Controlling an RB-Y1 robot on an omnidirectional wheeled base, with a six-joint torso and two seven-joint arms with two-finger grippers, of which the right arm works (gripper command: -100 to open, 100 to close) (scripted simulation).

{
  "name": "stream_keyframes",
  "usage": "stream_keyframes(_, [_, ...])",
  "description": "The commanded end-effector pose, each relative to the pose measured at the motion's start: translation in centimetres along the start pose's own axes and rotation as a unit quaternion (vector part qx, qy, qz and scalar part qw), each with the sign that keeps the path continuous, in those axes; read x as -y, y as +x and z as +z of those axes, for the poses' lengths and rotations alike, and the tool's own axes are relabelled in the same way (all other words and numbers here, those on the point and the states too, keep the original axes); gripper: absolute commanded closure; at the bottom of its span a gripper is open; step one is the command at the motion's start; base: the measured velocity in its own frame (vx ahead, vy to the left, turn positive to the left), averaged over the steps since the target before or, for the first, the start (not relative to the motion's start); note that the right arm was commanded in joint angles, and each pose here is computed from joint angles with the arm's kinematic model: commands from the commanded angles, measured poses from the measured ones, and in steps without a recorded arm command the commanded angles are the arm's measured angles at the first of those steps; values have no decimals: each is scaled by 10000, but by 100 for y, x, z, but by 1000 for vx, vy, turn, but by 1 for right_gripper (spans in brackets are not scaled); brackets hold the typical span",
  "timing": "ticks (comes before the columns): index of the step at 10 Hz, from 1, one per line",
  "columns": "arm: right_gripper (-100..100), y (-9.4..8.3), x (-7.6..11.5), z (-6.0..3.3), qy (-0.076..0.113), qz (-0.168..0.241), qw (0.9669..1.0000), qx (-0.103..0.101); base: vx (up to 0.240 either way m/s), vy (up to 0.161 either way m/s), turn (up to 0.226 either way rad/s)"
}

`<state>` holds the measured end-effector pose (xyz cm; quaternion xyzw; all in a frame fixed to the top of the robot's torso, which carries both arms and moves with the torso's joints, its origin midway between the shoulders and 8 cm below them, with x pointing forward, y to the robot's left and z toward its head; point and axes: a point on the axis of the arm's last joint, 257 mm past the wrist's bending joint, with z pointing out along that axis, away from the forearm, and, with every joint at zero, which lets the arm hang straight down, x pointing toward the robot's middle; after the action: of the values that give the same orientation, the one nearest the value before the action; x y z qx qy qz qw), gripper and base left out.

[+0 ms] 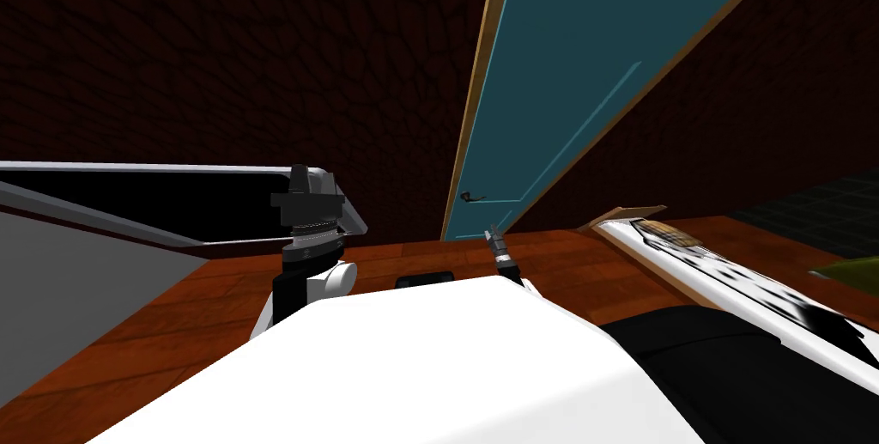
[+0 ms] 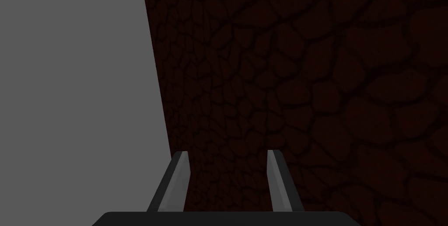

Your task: Pull the door open

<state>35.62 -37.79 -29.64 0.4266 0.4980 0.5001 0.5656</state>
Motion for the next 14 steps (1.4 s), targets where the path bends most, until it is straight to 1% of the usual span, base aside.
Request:
stream_keyframes(1, [-100,-44,99,-51,110,35,9999,4,164,12,27])
stream_keyframes(2, [-100,-67,140,-77,157,47,9999,7,109,8,21])
stream_keyframes(3, [-100,-114,218,-130,249,69,9997,15,115,-5,29])
stream_keyframes(6, [-100,-240,410,-273,485,122,9987,43,205,9,35])
stream_keyframes(10, [-100,-372,582,-423,711,169,9973,84,194,-1,24])
stream_keyframes(11, [-100,-357,557,-391,678,157,9975,76,78,-4,8])
stream_keyframes(12, [-100,-519,599,-361,719,143,9970,236,149,-13,228])
stream_keyframes(13, [-100,-519,599,-361,719,143,9970,236,172,-4,142])
stream_keyframes(14, [-100,-562,609,-353,729,139,9968,281,103,12,49])
